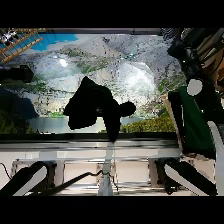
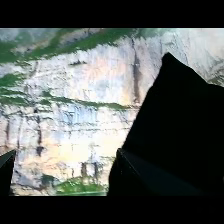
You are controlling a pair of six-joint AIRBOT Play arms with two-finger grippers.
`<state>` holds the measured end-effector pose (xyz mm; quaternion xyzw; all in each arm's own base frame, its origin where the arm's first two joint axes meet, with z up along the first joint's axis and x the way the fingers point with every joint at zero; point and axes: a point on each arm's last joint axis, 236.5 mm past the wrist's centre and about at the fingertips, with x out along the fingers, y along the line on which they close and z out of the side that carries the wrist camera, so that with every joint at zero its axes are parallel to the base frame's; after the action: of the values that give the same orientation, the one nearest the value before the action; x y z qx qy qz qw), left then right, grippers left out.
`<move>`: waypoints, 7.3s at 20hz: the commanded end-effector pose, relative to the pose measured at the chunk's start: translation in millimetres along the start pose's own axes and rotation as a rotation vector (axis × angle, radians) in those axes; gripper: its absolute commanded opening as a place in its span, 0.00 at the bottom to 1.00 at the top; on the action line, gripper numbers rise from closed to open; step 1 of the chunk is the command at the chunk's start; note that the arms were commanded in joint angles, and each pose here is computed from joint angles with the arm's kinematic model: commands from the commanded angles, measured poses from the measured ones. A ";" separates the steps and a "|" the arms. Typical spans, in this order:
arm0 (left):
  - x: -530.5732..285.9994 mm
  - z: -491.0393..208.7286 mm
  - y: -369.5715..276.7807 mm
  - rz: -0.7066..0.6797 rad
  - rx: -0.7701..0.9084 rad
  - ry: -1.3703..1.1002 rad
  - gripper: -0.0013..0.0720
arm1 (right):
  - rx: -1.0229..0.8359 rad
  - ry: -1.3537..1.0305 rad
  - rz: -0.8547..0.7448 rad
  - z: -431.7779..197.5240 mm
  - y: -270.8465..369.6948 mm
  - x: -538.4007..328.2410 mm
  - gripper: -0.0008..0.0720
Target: Fold the clothes and pants, and hang the long-sleeved shirts on hangers.
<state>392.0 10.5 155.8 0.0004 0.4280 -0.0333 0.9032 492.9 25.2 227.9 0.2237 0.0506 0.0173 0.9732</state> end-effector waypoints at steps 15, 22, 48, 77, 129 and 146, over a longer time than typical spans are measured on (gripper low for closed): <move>149.8 -169.4 -83.1 -0.429 -0.163 0.447 0.96 | 0.069 1.549 0.352 -340.9 63.3 -265.3 0.62; 210.6 -104.4 -92.3 -0.515 -0.194 0.392 0.96 | 0.076 1.530 0.266 -405.6 64.9 -247.0 0.65; -305.5 129.9 -74.1 -1.465 -0.264 -0.914 0.02 | -0.508 0.454 0.293 45.7 140.5 -217.6 0.05; 144.2 226.0 114.9 -0.451 -0.376 -0.702 0.36 | -0.380 0.445 0.052 -130.5 25.8 178.8 0.71; -571.3 102.8 -84.0 -1.120 0.019 -1.626 0.02 | -0.621 -0.232 0.667 216.7 266.6 -387.2 0.05; 49.5 138.0 -14.5 -0.660 -0.290 -0.396 0.02 | -0.161 0.701 0.286 -87.3 43.0 55.6 0.05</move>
<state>463.7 2.1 329.0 -0.2796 0.1255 -0.2926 0.9058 479.2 110.3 266.7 0.0975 0.2849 0.2658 0.9158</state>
